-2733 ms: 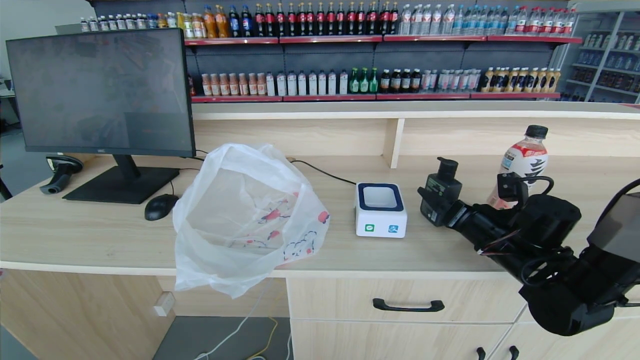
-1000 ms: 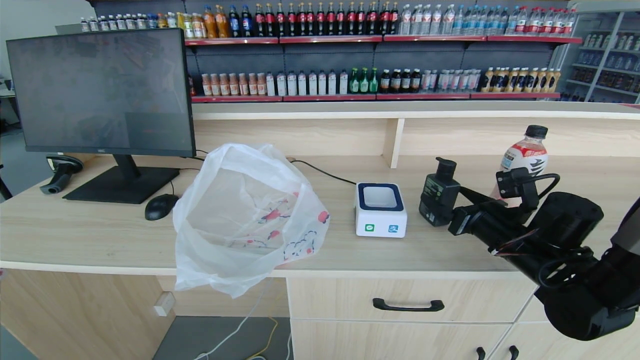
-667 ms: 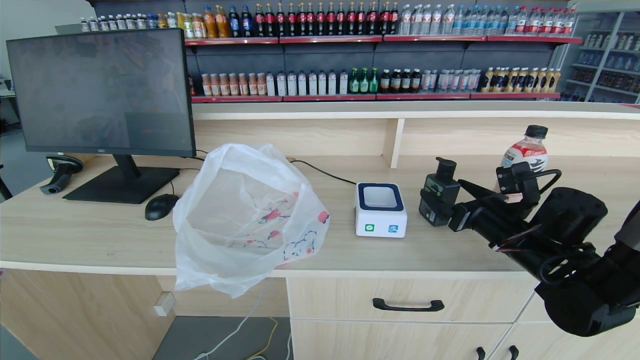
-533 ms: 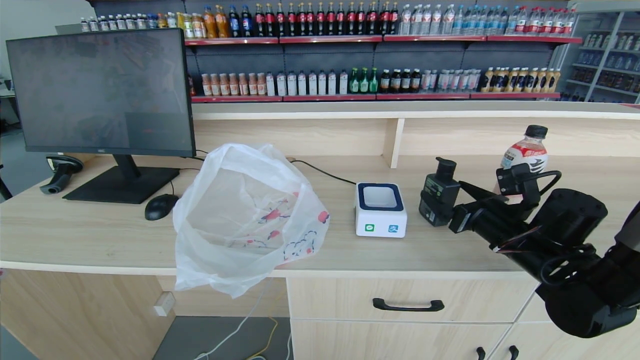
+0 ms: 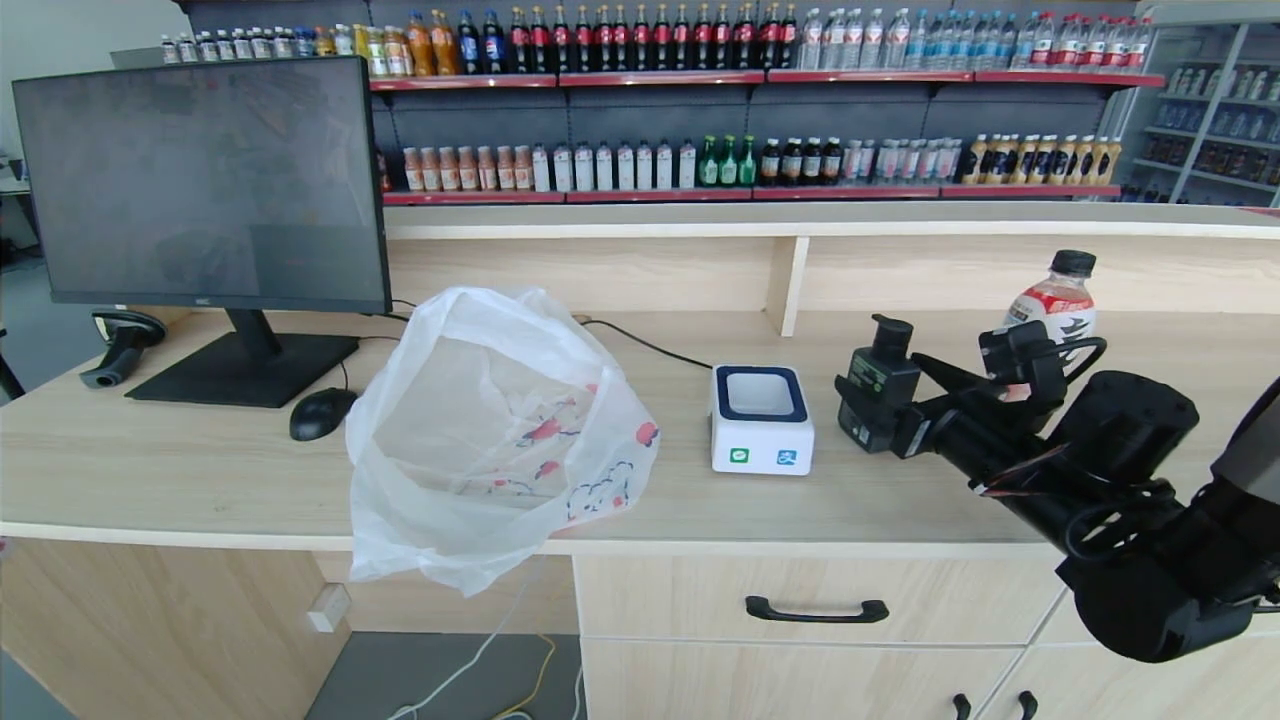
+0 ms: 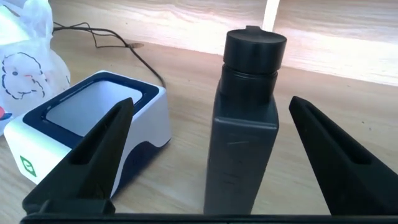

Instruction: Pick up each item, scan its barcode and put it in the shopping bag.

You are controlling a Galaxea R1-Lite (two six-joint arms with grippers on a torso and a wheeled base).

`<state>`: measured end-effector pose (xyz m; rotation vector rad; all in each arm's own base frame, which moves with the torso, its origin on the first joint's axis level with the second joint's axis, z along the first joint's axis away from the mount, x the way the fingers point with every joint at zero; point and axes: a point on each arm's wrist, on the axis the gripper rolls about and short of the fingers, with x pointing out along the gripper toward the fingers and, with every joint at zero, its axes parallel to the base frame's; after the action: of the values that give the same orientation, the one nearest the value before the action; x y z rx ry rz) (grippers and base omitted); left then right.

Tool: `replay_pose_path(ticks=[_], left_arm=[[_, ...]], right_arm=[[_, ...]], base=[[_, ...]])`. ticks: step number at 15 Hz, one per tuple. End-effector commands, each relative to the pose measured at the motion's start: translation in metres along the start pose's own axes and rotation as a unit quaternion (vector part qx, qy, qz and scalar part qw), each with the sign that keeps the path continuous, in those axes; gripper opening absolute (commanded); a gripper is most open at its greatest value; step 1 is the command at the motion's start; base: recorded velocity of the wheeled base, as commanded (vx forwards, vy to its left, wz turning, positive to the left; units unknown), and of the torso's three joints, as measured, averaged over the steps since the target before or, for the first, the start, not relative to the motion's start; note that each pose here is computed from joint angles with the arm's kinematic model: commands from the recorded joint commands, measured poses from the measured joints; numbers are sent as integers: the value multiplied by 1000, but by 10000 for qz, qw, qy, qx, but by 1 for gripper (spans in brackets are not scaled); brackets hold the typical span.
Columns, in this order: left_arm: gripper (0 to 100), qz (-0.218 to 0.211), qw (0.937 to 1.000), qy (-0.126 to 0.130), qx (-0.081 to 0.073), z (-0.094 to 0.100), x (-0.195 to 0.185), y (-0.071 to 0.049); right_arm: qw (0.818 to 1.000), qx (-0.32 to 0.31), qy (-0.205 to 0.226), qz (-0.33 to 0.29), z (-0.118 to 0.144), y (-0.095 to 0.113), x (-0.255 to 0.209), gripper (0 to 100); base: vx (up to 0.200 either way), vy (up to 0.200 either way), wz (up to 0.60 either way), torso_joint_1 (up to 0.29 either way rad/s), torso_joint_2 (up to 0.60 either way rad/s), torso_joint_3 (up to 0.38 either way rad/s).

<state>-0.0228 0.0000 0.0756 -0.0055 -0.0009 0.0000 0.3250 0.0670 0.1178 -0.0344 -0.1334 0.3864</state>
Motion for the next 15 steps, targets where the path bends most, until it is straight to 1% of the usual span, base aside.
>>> replay_pose_path(ticks=[1,2,3,4,5,6,10,12,13,14,15], left_arm=[[100,0,10000,-3,-3,0,0,0],[100,0,10000,-3,-3,0,0,0],[100,0,10000,-3,-3,0,0,0],[100,0,10000,-3,-3,0,0,0],[100,0,10000,-3,-3,0,0,0],[100,0,10000,-3,-3,0,0,0],[100,0,10000,-3,-3,0,0,0],[100,0,10000,-3,-3,0,0,0],[100,0,10000,-3,-3,0,0,0],[100,0,10000,-3,-3,0,0,0],[100,0,10000,-3,-3,0,0,0]], right_arm=[[9997,-220,76,7,-10,-1,7,100],[9991,-387,158,14,-17,-1,9,100],[9990,-390,209,34,-20,0,10,100],[9990,-398,209,34,-21,0,11,100],[9991,-430,61,7,-17,-3,17,100],[9990,-435,28,-41,-17,-7,20,100],[9992,-377,143,-71,-29,-10,24,100],[9994,-303,-18,-136,-28,-16,35,100],[9993,-293,-183,-145,-24,-18,42,100],[9991,-305,-218,-177,-24,-21,44,100],[9993,-293,-149,-189,-27,-21,42,100]], base=[[0,0,0,0,0,0],[0,0,0,0,0,0],[0,0,0,0,0,0],[0,0,0,0,0,0],[0,0,0,0,0,0],[0,0,0,0,0,0],[0,0,0,0,0,0],[0,0,0,0,0,0],[0,0,0,0,0,0],[0,0,0,0,0,0],[0,0,0,0,0,0]])
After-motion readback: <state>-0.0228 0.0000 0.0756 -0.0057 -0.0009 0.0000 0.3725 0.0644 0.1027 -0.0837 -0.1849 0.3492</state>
